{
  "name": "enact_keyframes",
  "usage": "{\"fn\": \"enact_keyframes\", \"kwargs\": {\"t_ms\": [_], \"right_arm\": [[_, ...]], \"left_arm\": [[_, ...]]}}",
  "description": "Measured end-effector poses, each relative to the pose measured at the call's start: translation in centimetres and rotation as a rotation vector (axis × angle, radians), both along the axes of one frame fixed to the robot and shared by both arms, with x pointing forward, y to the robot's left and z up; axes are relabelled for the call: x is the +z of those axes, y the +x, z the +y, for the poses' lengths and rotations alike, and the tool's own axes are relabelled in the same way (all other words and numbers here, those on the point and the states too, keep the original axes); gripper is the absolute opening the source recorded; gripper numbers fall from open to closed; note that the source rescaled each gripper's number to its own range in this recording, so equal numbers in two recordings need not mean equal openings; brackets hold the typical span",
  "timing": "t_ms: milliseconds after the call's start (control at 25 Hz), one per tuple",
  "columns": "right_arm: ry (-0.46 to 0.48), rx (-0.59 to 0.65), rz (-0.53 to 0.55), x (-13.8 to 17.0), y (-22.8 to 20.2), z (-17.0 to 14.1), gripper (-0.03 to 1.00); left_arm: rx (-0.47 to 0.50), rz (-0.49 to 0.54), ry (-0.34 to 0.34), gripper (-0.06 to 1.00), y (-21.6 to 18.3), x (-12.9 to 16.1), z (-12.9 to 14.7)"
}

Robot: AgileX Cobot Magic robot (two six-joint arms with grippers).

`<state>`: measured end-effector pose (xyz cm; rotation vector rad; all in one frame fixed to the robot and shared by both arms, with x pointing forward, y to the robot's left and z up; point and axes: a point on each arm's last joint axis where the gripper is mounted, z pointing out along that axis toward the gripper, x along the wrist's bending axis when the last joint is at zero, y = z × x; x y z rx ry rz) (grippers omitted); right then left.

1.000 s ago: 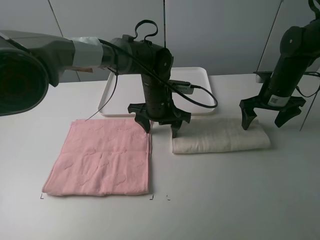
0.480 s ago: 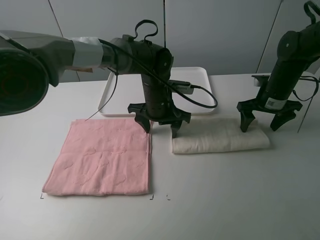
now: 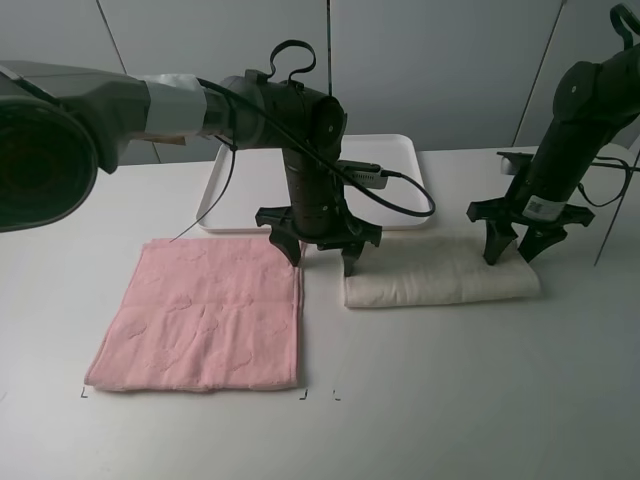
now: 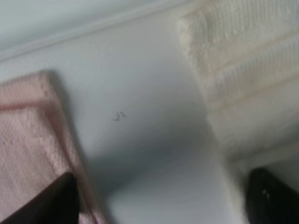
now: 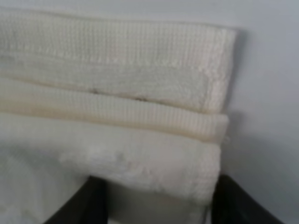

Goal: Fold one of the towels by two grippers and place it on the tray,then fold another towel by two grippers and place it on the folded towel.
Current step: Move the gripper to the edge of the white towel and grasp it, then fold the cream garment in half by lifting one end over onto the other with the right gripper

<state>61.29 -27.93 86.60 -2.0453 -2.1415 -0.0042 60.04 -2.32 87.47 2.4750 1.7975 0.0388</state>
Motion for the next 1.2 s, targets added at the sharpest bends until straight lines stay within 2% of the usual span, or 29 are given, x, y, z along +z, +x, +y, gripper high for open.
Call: {"fn": "enact_keyframes", "kwargs": {"t_ms": [160,560,880,1000,1200], "right_arm": [[0.036,0.012,0.009,-0.2,-0.1,0.3,0.05],[0.051,0.048,0.0,0.4,-0.2,0.4,0.04],[0.068,0.044,-0.015,4.0,-0.9,0.5,0.04],[0.102,0.024,-0.016,5.1,-1.1,0.9,0.04],[0.217,-0.048,0.007,5.9,-1.3,1.9,0.04]], "left_arm": [[0.0,0.002,0.001,0.93,0.0,0.0,0.0],[0.0,0.002,0.001,0.93,0.0,0.0,0.0],[0.001,0.003,0.0,0.93,0.0,0.0,0.0],[0.001,0.003,0.0,0.93,0.0,0.0,0.0],[-0.001,0.003,0.0,0.93,0.0,0.0,0.0]]}}
